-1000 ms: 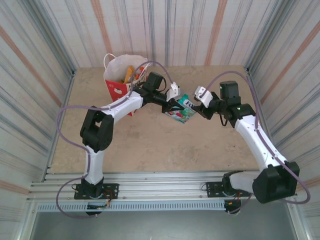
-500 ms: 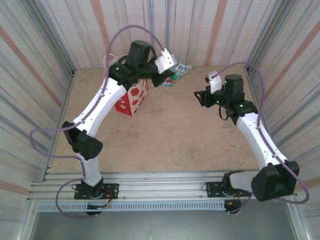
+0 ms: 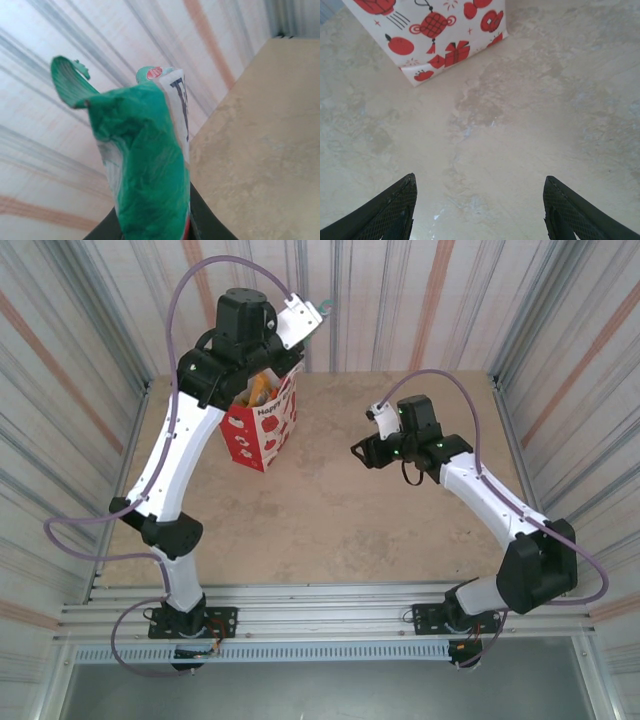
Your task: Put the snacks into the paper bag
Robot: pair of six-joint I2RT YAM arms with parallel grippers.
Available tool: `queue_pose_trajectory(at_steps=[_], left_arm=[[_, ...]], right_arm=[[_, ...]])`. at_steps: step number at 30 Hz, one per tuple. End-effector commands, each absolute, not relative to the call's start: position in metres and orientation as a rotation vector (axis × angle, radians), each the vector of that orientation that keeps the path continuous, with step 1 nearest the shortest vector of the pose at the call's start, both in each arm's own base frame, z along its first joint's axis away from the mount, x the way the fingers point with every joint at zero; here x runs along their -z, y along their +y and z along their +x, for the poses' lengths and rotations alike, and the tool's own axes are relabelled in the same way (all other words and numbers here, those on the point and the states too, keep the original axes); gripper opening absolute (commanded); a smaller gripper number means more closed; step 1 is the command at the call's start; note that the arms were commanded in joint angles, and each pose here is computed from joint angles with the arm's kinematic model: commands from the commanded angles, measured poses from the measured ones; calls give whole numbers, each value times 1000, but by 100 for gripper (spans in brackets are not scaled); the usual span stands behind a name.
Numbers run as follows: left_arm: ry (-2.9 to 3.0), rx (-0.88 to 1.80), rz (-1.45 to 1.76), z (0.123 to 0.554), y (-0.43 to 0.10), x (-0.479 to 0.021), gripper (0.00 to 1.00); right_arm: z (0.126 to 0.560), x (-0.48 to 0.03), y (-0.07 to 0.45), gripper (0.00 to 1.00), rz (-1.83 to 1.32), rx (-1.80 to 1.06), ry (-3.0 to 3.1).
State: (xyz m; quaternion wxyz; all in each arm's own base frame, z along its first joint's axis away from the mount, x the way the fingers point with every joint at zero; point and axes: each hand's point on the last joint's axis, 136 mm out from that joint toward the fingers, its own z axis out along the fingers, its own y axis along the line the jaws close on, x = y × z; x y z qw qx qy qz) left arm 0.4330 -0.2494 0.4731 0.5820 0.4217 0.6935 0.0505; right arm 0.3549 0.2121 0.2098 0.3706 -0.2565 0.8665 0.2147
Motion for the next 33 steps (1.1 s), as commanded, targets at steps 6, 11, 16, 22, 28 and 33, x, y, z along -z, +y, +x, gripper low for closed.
queue_pose_trajectory(at_steps=[6,11,16,22,28,33], left_arm=[[1874,-274,835,448,-184,-446,6],[2042,-290,848,458,-170,-398,6],[2140,-209,842,467,-167,-367,6],[2249,-74,855,471,-169,-332,7],[2361,-34,872,482,-167,-289,11],[2385,-23,882,491,-169,-272,15]], right_arm=[[354,-201,216,68,-626,-585,2313],[352,-198,219,67,-626,-609,2339],[352,-194,221,68,-626,-620,2356],[351,-186,224,68,-623,-639,2385],[351,-180,227,68,-647,-654,2410],[352,-177,228,69,-657,-652,2424]])
